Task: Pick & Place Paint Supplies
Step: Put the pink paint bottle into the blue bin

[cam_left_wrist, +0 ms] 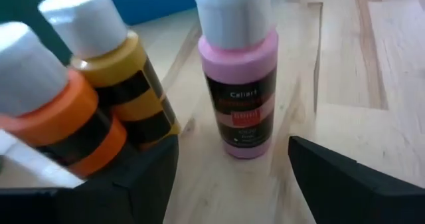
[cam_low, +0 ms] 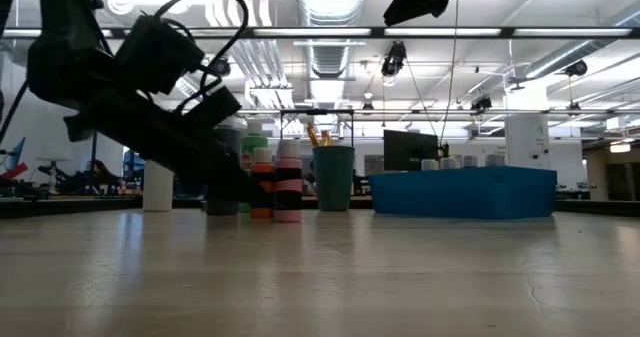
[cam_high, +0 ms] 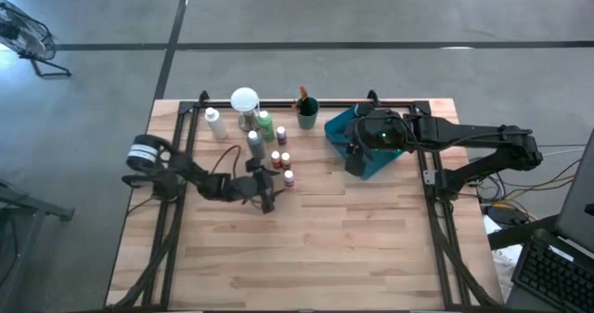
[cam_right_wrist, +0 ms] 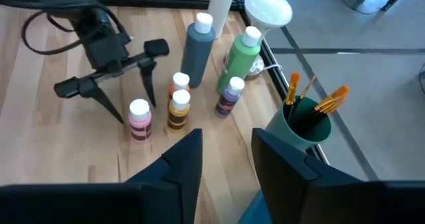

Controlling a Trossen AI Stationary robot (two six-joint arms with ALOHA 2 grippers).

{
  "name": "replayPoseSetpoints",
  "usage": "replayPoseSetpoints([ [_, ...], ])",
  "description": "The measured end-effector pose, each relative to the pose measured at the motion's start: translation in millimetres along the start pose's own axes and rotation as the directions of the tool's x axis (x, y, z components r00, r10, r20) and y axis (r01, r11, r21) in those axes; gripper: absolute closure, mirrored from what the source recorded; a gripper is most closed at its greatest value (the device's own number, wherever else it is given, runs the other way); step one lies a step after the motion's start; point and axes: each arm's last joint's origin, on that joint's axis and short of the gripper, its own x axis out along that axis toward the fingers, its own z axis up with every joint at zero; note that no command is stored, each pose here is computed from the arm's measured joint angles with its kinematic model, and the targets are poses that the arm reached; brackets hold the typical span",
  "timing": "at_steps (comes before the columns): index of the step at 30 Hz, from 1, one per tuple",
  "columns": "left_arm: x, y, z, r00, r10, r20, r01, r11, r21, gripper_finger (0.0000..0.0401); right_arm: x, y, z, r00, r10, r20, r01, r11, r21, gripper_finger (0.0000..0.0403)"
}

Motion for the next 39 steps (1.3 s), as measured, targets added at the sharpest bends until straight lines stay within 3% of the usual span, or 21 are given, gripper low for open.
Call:
replayPoseSetpoints([
  [16, 30.5, 0.8, 9.3, 0.999, -0.034, 0.0, 0.034, 0.999, 0.026, 0.0112, 0.1, -0.4, -0.9, 1.0, 0.0, -0.009, 0.0, 1.0, -0.011, 0.0303],
  [25, 34.9, 6.8, 12.7, 1.0, -0.019, 0.005, 0.019, 1.0, 0.012, 0.012, 0.0, -0.4, -1.7, 1.0, 0.0, -0.017, -0.001, 1.0, -0.007, 0.0286],
  [32, 34.9, 6.7, 12.5, 1.0, -0.029, 0.004, 0.029, 1.0, 0.005, 0.0155, 0.0, -0.4, -2.2, 1.0, 0.001, -0.022, -0.001, 1.0, -0.005, 0.027],
  [39, 34.8, 6.6, 12.5, 0.999, -0.035, 0.004, 0.035, 0.999, 0.001, 0.0218, 0.1, -0.3, -2.2, 1.0, 0.001, -0.022, -0.001, 1.0, -0.005, 0.0265],
])
